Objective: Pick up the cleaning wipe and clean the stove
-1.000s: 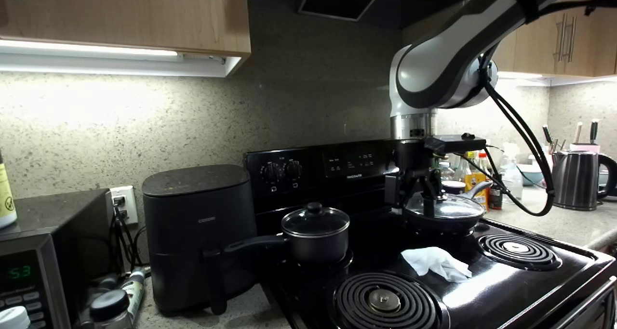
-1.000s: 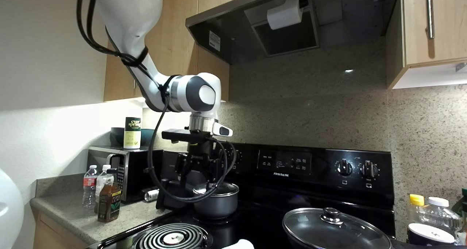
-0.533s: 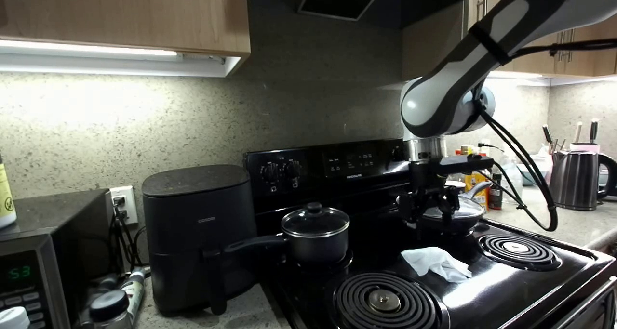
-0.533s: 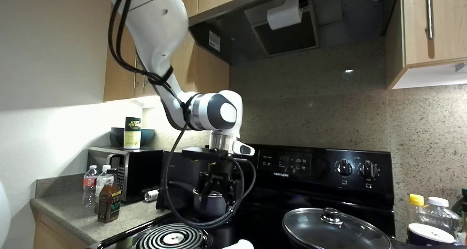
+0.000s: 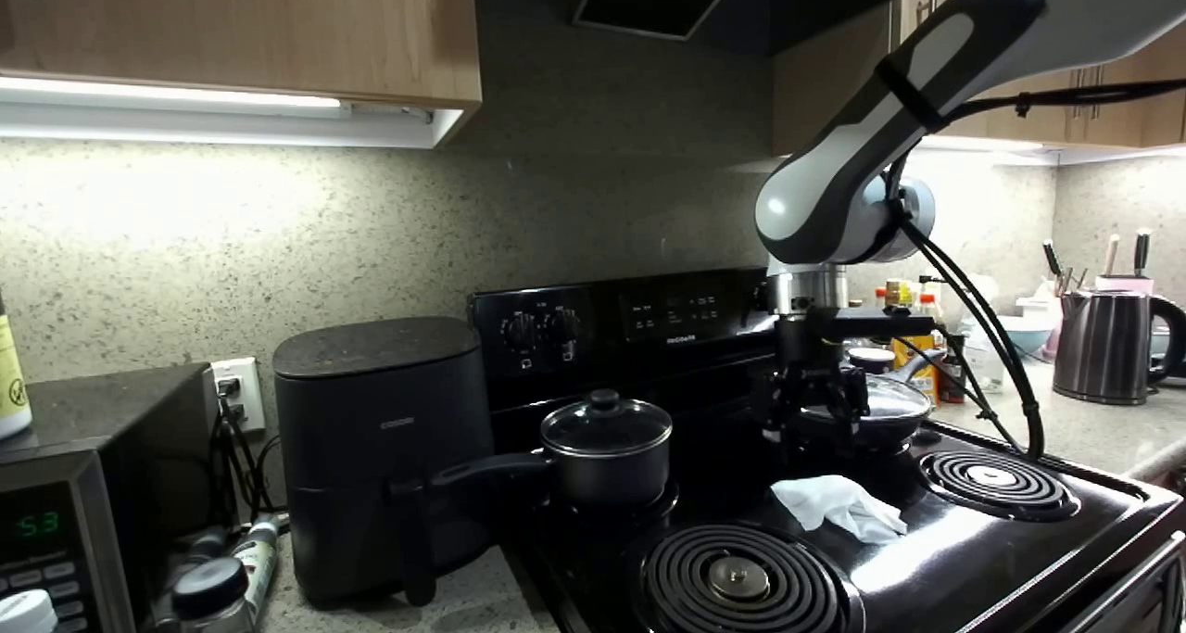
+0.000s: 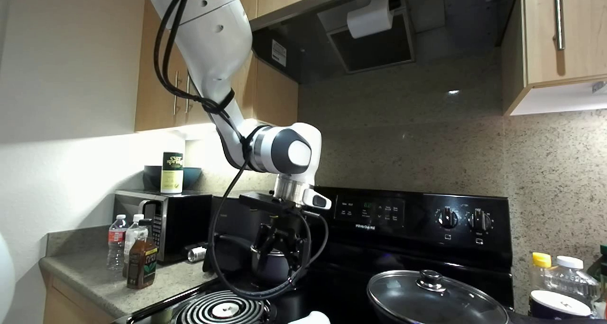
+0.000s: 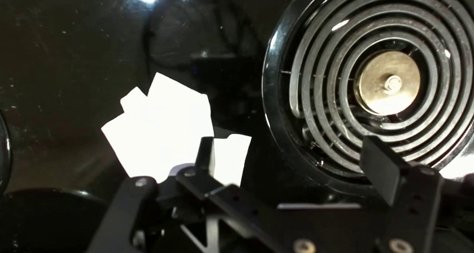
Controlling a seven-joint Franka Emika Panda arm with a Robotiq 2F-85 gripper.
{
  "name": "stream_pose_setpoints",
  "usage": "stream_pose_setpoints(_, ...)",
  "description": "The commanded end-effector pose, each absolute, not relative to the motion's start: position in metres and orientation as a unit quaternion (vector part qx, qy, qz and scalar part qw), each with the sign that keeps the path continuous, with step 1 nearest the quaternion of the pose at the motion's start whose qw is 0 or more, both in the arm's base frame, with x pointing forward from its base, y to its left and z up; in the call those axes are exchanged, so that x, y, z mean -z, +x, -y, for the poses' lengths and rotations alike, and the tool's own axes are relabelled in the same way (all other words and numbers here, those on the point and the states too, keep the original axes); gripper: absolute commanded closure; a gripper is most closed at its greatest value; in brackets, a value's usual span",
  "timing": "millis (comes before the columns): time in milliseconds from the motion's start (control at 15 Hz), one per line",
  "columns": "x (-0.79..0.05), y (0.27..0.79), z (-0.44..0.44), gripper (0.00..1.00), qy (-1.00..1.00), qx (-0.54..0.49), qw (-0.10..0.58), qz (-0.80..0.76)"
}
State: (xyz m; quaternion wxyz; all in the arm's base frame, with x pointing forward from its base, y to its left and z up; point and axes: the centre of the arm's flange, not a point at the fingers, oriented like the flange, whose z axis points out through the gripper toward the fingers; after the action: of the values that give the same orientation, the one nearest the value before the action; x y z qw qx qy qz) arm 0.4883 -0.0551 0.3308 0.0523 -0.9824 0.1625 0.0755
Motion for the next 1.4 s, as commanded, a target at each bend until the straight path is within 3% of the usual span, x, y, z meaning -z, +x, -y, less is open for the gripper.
stream_pose_setpoints(0,-0.318,0.498,0.069,0.00,-0.978,-0.078,0.053,-0.188)
stream_pose_setpoints(467,-0.270,0.524,0.118,0.01,-0.966,-0.080,0.020,-0.246)
stream_pose_setpoints(533,-0.264,0.527,0.123,0.07,-0.964,-0.082,0.016,-0.251)
stream_pose_setpoints(733,-0.250,0.532,0.132,0.38,-0.958,-0.096,0.006,-0.270)
stream_pose_setpoints(1333,-0.257,0.549,0.113,0.97,-0.951,-0.079,-0.021,-0.297)
